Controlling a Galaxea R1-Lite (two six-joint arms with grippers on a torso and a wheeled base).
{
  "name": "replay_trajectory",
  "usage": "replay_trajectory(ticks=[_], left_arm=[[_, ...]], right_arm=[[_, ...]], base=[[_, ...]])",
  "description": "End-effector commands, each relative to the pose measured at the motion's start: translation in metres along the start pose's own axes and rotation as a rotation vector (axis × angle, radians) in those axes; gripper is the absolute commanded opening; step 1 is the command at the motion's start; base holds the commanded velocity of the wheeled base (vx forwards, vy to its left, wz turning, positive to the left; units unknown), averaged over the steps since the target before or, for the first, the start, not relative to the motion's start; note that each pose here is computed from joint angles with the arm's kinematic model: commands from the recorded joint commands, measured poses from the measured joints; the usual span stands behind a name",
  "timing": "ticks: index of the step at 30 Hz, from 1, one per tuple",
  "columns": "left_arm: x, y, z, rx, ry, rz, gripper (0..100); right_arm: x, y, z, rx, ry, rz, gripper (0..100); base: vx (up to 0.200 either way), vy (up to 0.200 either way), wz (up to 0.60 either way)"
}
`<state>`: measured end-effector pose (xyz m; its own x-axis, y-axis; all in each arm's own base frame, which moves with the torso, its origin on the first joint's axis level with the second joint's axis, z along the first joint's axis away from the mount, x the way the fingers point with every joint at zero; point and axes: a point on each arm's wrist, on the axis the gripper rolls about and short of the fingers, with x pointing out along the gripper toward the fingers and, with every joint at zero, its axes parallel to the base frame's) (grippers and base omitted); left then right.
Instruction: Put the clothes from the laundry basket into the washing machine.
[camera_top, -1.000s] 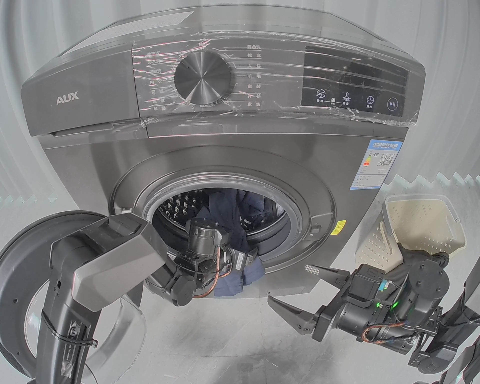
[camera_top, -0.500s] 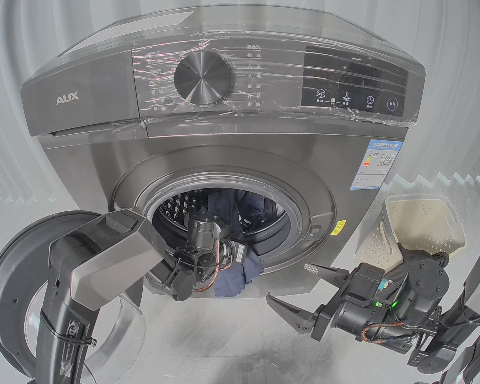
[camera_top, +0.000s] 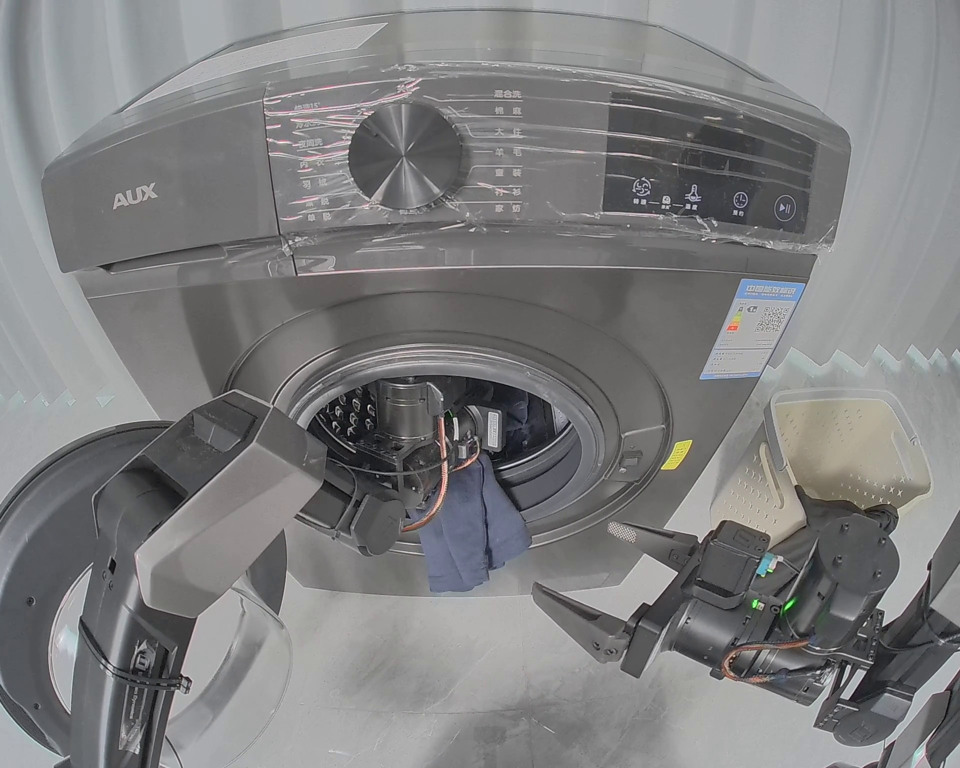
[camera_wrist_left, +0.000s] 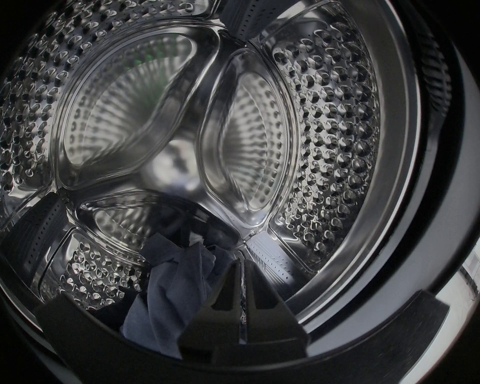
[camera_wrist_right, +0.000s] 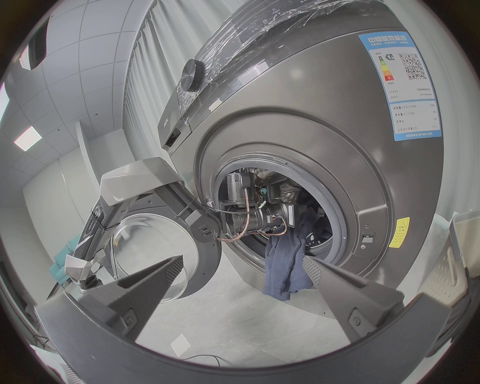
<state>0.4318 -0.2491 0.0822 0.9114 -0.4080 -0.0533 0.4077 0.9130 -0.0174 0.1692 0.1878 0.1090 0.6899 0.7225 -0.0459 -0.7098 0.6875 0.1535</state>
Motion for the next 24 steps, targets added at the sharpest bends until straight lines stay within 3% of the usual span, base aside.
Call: replay_trajectory(ticks=[1,8,9,17,24], left_arm=[[0.007,0.000,-0.007,-0.014,-0.005,0.008,0],[-0.001,-0.003,-0.017,-0.002,0.058,0.002,0],[-0.002,-0.004,-0.017,-0.003,0.064,0.000,100],[-0.014,-0.005,-0.042,0.021,0.221,-0.003,100],[-0.031,-0.007,-0.041,0.036,0.295,-0.023,100]], right_arm=[[0.000,0.000,0.001,-0.001,-0.006,-0.001,100],[0.001,0.000,0.001,0.000,-0.008,-0.002,100],[0.001,0.000,0.002,0.000,-0.009,0.000,100],[0.001,-0.001,0.002,0.001,-0.010,-0.005,100],[0.002,-0.001,0.002,0.001,-0.010,-0.003,100]], base=[[0.000,0.000,0.00],[0.000,0.000,0.00],[0.000,0.000,0.00],[0.000,0.000,0.00],[0.000,0.000,0.00]])
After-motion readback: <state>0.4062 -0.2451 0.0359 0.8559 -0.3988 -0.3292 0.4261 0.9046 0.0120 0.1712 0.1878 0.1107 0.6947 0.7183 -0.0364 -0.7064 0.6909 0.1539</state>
